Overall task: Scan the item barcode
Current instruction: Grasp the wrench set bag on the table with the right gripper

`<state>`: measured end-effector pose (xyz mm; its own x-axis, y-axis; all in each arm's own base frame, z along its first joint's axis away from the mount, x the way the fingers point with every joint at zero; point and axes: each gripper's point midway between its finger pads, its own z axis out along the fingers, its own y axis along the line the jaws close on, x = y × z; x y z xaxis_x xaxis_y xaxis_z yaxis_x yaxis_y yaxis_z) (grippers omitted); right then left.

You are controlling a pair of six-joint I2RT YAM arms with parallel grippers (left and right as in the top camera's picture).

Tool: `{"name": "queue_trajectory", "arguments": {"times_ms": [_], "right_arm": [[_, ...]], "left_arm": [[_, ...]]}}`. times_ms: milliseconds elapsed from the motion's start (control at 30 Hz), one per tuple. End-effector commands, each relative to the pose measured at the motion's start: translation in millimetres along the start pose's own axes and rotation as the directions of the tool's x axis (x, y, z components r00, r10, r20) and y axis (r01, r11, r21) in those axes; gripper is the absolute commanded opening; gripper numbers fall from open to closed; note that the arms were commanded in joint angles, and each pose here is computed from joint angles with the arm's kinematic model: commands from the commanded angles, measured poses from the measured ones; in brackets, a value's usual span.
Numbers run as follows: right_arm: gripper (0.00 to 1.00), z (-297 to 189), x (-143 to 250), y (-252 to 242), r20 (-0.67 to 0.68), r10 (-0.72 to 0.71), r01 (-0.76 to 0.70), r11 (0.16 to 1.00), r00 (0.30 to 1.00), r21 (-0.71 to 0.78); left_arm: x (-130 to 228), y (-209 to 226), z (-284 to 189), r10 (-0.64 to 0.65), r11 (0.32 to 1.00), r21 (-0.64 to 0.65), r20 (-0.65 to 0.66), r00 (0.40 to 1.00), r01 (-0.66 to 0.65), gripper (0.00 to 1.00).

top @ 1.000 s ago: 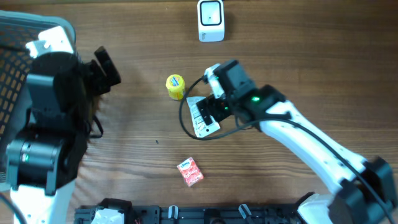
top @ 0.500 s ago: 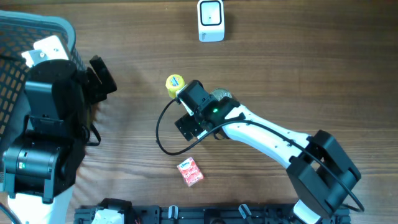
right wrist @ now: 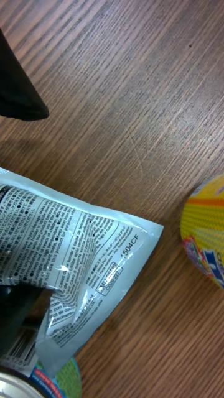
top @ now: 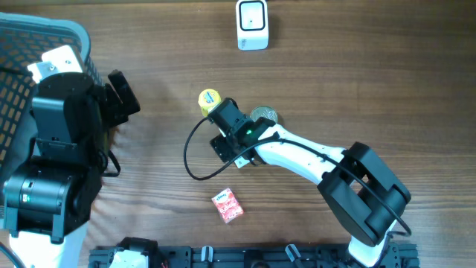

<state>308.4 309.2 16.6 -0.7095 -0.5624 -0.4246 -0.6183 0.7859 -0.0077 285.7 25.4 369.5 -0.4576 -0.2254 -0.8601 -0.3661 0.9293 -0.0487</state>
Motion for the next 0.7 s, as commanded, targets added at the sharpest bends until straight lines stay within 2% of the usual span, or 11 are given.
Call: {"name": "queue_trajectory", "arguments": {"times_ms": [0,133,300,367,400,467,667], "right_arm": [[0.59,4.3,-2.4,-2.3,0.014,0.010,-0.010,1.000,1.000,0.019],[0.36,4.1,-8.5,-1.5,0.039,0.012,-0.013,1.000,0.999,0.016],[0.20,4.2,-8.6,-1.5,0.039,0.011,-0.012,1.000,0.999,0.016],[0.18,4.2,-8.2,-1.5,0.038,0.008,-0.008,1.000,0.999,0.016],[0.11,4.2,-7.7,-1.5,0.036,0.008,-0.008,1.000,0.999,0.016],[0.05,4.2,-7.3,-1.6,0.034,0.007,-0.008,1.000,0.999,0.016],[0.05,4.0,-11.9,-1.1,0.053,0.001,-0.002,1.000,0.999,0.014]], "left_arm": [[2.2,3.3,1.7,-0.004,1.000,-0.021,-0.006,1.000,0.004,1.00],[2.9,3.6,1.7,-0.002,1.000,-0.022,-0.009,1.000,0.002,1.00],[3.0,3.6,1.7,-0.002,1.000,-0.022,-0.009,1.000,0.002,1.00],[3.2,3.7,1.7,-0.002,1.000,-0.022,-0.010,1.000,0.002,1.00],[3.6,3.8,1.7,-0.001,1.000,-0.023,-0.012,1.000,0.001,1.00],[4.4,4.1,1.6,0.000,1.000,-0.024,-0.015,1.000,-0.001,1.00],[4.6,4.2,1.6,0.001,1.000,-0.024,-0.016,1.000,-0.001,1.00]]}}
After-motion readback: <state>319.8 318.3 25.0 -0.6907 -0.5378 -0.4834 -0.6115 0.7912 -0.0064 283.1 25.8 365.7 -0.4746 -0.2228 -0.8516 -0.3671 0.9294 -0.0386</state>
